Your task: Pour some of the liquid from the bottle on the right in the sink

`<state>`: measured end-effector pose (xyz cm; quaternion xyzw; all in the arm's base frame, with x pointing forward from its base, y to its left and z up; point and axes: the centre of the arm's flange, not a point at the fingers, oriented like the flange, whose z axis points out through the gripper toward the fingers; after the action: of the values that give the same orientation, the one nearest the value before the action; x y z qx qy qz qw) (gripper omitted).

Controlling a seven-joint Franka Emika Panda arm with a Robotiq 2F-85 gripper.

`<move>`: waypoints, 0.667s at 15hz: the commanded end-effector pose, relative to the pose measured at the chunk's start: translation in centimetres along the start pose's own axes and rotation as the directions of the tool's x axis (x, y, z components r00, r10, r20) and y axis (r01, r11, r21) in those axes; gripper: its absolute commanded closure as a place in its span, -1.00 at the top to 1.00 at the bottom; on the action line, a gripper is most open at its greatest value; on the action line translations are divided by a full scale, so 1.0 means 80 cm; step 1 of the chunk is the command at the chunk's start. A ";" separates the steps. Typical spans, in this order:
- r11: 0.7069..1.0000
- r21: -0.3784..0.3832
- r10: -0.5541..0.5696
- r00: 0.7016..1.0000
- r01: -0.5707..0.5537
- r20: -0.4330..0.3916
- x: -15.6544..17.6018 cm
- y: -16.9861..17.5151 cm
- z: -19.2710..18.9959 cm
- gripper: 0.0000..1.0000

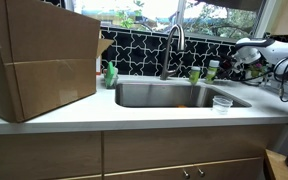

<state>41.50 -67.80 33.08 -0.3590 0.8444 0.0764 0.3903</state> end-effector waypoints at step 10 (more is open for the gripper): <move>0.994 0.004 0.108 0.992 -0.109 0.069 0.025 -0.022 -0.039 1.00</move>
<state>39.90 -68.81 33.31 -0.3196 0.8487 0.0838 0.4130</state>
